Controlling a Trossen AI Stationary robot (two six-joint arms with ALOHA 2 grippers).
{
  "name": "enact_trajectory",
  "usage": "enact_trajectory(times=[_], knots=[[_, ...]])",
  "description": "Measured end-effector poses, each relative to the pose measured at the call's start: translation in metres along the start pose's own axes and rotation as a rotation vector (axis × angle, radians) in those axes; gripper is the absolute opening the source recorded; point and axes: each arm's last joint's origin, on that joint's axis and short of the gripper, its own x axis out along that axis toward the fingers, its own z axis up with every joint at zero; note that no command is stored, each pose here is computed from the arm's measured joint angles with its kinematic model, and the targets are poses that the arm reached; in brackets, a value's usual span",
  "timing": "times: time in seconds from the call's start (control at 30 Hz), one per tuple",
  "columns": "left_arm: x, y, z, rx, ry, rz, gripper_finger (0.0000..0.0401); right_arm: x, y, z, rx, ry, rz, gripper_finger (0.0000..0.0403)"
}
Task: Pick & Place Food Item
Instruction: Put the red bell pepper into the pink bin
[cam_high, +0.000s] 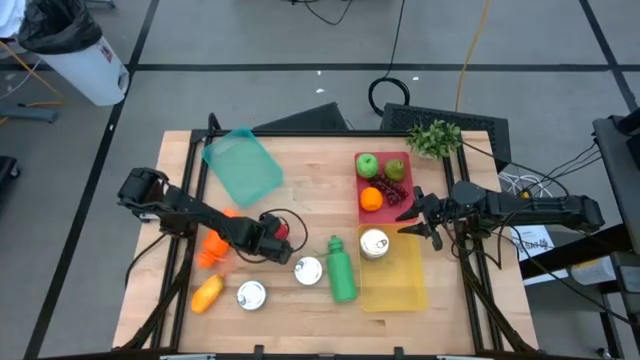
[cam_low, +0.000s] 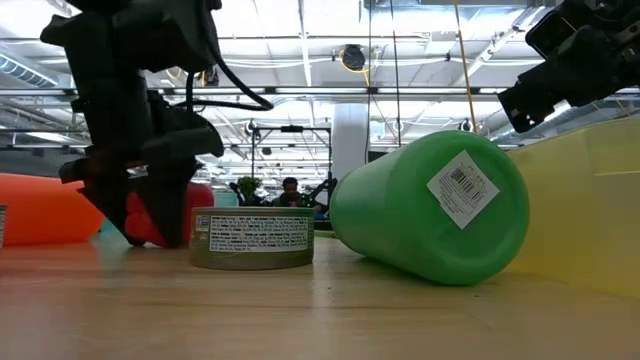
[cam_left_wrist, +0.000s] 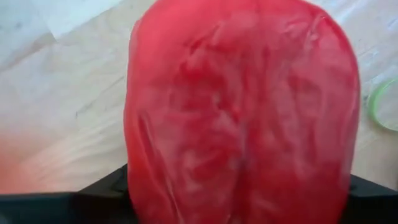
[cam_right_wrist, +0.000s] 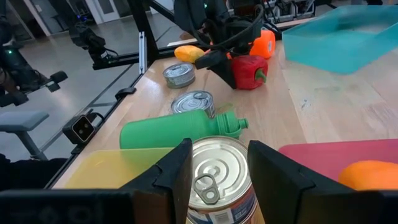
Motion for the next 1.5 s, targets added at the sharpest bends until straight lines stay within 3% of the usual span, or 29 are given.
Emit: enact_trajectory(times=[0.1, 0.2, 0.3, 0.53, 0.7, 0.87, 1.07, 1.2, 1.33, 1.5], knots=[[-0.004, 0.001, 0.005, 0.054, -0.021, -0.011, 0.0245, 0.000, 0.000, 0.000, 0.000, 0.000, 0.000, 0.0141], [-0.014, 0.001, 0.013, 0.103, -0.132, -0.005, 0.0245, 0.000, 0.000, 0.000, 0.000, 0.000, -0.001, 0.0141], [-0.037, -0.007, 0.026, 0.143, -0.263, -0.074, 0.0245, 0.000, 0.000, 0.001, 0.002, -0.007, -0.001, 0.0141], [-0.068, -0.042, 0.047, 0.469, -0.628, -0.301, 0.0278, 0.004, 0.000, 0.013, -0.016, -0.130, -0.052, 0.0141], [-0.066, -0.058, 0.059, 0.585, -0.779, -0.372, 0.0264, 0.019, -0.002, 0.015, -0.020, -0.225, -0.097, 0.0141], [-0.051, -0.059, 0.074, 0.611, -0.757, -0.403, 0.0245, 0.034, -0.003, 0.021, -0.088, -0.332, -0.070, 0.0151], [-0.042, -0.062, 0.088, 0.615, -0.768, -0.529, 0.0272, 0.059, -0.008, 0.022, -0.096, -0.335, -0.070, 0.0214], [-0.039, -0.064, 0.092, 0.649, -0.795, -0.544, 0.0270, 0.080, -0.013, 0.026, -0.088, -0.299, -0.077, 0.0248], [-0.037, -0.063, 0.095, 0.647, -0.797, -0.536, 0.0247, 0.102, -0.017, 0.036, -0.092, -0.276, -0.081, 0.0255], [-0.037, -0.062, 0.096, 0.645, -0.796, -0.537, 0.0251, 0.123, -0.021, 0.043, -0.140, -0.251, -0.088, 0.0243]])
